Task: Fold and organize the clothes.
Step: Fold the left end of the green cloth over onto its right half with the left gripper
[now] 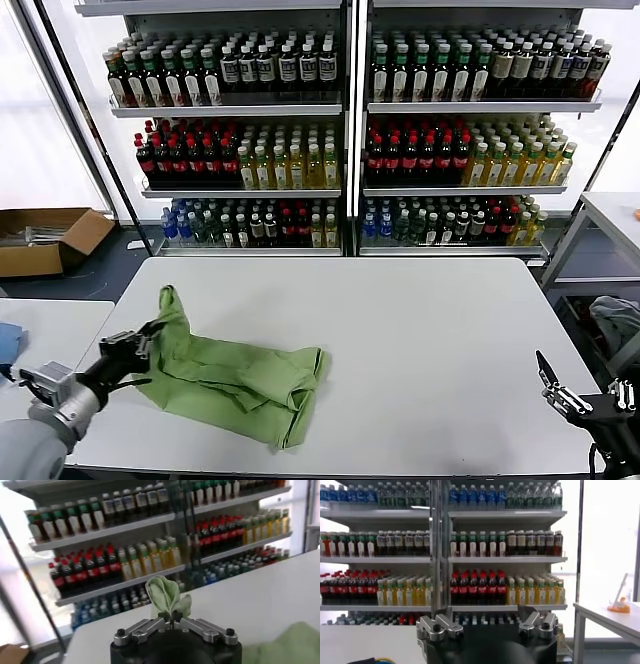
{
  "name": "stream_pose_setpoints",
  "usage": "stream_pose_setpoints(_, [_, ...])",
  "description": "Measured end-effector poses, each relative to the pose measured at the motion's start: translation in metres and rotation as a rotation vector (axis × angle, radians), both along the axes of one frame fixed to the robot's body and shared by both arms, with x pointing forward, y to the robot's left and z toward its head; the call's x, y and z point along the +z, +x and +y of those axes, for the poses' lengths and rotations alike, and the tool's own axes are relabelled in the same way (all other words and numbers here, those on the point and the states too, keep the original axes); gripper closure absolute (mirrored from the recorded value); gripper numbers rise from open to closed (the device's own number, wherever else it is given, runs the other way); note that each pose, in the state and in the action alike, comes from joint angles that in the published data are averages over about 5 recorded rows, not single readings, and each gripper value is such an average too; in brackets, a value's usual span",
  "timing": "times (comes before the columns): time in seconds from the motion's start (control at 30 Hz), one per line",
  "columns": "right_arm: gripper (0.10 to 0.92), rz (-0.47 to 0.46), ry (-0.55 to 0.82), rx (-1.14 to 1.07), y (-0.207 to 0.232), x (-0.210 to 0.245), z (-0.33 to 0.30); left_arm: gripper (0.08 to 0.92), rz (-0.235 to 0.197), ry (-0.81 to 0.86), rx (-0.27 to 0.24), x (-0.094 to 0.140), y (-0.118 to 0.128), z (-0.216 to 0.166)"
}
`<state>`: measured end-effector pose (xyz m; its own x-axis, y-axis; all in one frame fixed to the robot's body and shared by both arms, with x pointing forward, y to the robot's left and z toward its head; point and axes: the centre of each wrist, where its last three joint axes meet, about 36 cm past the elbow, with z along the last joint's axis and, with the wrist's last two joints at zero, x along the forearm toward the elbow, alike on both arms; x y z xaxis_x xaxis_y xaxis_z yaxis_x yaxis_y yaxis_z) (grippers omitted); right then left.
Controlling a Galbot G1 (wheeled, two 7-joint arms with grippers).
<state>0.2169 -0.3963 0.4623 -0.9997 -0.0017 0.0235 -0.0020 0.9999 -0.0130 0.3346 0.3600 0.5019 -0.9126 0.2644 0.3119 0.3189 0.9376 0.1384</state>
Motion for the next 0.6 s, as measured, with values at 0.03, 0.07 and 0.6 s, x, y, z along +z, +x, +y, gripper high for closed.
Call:
stream_pose_setpoints(0.03, [0.2, 0.001, 0.0, -0.002, 0.0, 0.0, 0.0, 0.912, 0.004, -0.014, -0.009, -0.001, -0.001, -0.007])
stream_pose_setpoints(0.07, [0.2, 0.002, 0.0, -0.003, 0.0, -0.001, 0.001, 0.912, 0.008, -0.029, -0.018, -0.001, -0.002, -0.013])
stream_pose_setpoints(0.6, [0.2, 0.01, 0.004, -0.006, -0.002, -0.003, 0.01, 0.912, 0.152, -0.203, -0.114, -0.036, -0.021, -0.086])
